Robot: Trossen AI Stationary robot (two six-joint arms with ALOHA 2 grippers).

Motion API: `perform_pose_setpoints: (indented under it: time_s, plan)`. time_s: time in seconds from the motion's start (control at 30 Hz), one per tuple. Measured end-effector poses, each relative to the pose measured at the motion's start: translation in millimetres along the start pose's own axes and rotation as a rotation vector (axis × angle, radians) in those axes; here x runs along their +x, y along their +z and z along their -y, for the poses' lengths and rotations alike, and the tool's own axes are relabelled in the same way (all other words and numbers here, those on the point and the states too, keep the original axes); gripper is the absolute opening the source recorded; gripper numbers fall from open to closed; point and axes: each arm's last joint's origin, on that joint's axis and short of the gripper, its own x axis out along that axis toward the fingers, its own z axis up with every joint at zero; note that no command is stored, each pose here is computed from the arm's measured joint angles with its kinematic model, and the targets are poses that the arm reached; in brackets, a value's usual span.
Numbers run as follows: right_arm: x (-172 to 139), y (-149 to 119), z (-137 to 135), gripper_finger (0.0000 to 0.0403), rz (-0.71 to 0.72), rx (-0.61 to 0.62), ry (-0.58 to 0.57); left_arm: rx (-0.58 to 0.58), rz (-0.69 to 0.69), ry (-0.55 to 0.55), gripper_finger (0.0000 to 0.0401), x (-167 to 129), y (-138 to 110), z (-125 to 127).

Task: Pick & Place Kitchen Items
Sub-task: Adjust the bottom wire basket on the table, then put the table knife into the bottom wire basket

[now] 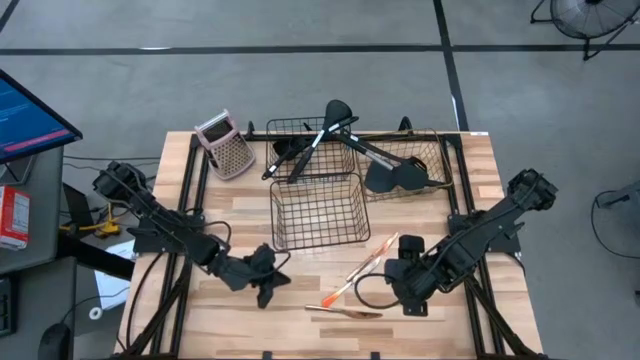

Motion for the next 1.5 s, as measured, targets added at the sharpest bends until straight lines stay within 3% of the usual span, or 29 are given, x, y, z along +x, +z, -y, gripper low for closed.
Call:
perform_pose_setpoints:
  time_s: [0.43,0.93,1.03,1.2,1.4,1.5]
  plan:
    - [0,1,0,0.0317,0.009,0.031,0.006,0.064,0.116,0.323,0.0001,1,3,-27]
    - [0,10,-3,0.0317,0.093,0.048,0.037,0.072,0.107,0.471,0.0001,5,15,-49]
    - [0,11,-4,0.0317,0.107,0.051,0.049,0.06,0.093,0.437,0.0001,2,13,-45]
    - [-1,9,-7,0.0317,0.111,0.006,0.054,0.008,0.067,0.28,0.0001,-19,8,-23]
    - [-2,4,-12,0.0317,0.102,-0.183,0.044,-0.03,0.076,0.01,0.0001,-60,3,12]
    - [10,-1,-10,0.0317,0.064,-0.259,-0.016,-0.043,0.064,-0.116,0.0001,-80,-2,26]
